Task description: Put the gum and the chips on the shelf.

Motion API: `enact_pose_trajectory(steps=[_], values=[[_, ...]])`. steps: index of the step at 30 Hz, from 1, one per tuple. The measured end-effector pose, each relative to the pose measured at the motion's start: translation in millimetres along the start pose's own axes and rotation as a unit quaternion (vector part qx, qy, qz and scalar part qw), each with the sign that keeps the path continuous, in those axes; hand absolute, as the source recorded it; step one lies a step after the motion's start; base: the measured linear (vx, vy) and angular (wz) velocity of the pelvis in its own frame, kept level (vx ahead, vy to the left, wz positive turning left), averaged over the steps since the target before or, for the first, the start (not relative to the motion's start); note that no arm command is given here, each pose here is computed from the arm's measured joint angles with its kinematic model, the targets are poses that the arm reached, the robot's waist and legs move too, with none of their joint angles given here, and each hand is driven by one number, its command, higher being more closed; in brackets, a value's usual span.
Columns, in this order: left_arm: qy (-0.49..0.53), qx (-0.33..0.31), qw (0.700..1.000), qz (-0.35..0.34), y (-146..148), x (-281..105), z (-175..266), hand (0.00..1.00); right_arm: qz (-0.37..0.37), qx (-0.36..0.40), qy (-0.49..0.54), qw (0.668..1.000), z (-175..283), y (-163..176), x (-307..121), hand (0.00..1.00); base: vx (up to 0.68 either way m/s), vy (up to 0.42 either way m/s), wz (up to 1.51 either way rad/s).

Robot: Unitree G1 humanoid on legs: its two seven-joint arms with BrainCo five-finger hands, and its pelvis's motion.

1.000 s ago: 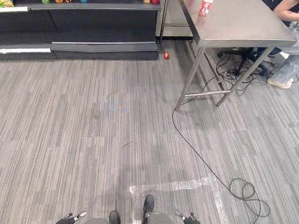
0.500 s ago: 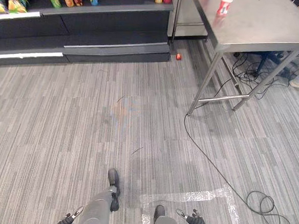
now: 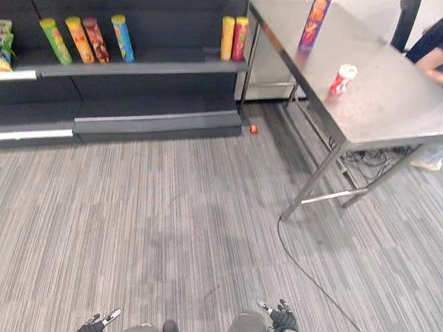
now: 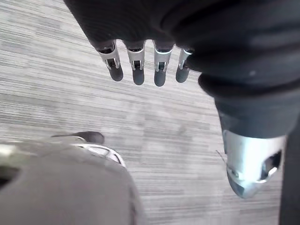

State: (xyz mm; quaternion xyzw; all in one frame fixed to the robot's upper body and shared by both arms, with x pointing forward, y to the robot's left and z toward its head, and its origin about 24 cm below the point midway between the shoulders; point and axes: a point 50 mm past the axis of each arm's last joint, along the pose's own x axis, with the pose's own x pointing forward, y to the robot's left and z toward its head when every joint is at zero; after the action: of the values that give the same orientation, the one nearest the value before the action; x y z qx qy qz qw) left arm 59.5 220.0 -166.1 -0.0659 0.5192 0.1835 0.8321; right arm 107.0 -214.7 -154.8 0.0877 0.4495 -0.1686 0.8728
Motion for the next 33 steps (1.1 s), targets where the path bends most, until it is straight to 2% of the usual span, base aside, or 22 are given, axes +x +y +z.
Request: enact_pose_trajectory(steps=[9, 12, 20, 27, 33], values=[[0.005, -0.062, 0.998, 0.000, -5, 0, -4, 0.00, -0.013, 0.046, 0.007, 0.999, -8, -6, -4, 0.00, 0.42, -0.156, 0.14], [0.009, -0.083, 0.996, -0.015, -19, -2, -9, 0.00, -0.015, 0.023, 0.006, 1.000, -6, -16, -4, 0.00, 0.55, -0.355, 0.22], [-0.005, -0.135, 0.991, -0.010, -14, -1, -2, 0.00, -0.011, -0.002, 0.019, 1.000, -11, -18, -5, 0.00, 0.42, -0.234, 0.24], [-0.024, -0.148, 0.989, -0.010, -16, -1, 3, 0.00, -0.016, 0.009, 0.019, 1.000, -13, -19, -7, 0.00, 0.29, 0.070, -0.28], [-0.022, -0.136, 0.990, -0.006, -12, -2, -1, 0.00, -0.010, -0.002, 0.011, 1.000, -12, -16, -7, 0.00, 0.38, 0.389, -0.65]])
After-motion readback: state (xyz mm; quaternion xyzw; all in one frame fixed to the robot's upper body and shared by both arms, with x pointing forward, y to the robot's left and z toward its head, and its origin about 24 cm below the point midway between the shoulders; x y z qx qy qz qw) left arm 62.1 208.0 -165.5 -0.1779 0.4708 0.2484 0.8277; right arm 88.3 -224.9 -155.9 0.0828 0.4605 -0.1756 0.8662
